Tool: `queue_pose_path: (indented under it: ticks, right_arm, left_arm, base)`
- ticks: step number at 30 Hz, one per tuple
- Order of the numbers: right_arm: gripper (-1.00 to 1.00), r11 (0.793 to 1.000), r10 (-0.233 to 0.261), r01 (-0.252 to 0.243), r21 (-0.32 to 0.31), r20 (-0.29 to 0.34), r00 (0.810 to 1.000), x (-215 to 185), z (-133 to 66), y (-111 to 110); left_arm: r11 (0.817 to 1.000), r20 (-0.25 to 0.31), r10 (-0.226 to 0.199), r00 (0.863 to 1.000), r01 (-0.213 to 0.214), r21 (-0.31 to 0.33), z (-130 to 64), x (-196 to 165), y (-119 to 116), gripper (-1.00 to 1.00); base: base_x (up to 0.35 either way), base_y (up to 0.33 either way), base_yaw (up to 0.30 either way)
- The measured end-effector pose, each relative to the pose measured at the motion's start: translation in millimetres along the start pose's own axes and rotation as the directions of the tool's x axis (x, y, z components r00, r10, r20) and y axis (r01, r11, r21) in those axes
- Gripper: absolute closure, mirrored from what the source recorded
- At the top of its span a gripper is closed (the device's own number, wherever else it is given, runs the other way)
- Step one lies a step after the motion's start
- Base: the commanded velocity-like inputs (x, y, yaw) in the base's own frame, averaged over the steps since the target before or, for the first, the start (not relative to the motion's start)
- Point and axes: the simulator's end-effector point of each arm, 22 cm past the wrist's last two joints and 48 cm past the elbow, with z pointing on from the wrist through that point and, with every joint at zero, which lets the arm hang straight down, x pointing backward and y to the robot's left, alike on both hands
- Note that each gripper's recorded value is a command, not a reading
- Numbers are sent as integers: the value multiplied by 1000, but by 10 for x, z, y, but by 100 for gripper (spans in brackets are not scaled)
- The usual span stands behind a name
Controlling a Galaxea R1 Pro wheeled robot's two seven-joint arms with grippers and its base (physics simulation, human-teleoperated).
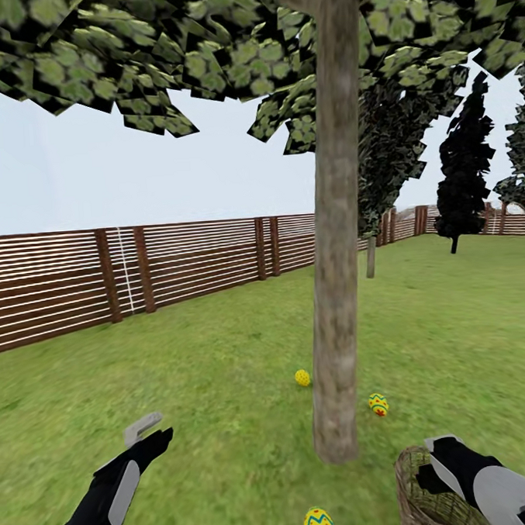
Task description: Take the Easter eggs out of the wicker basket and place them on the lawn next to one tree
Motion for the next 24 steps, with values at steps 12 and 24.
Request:
queue_pose_path:
  ticks: [12, 24]
  right_arm:
    - [-100, 1000, 0, 0, 2, 0, 1000, -14, -116, -47]
    - [-100, 1000, 0, 0, 3, 0, 1000, -22, -220, -82]
  left_arm:
    - [1000, 0, -2, 1000, 2, 0, -96, -75, -22, -100]
    - [1000, 2, -2, 1000, 2, 0, -184, -144, -43, -100]
  base:
    - [-95, 0, 0]
    - [0, 0, 0]
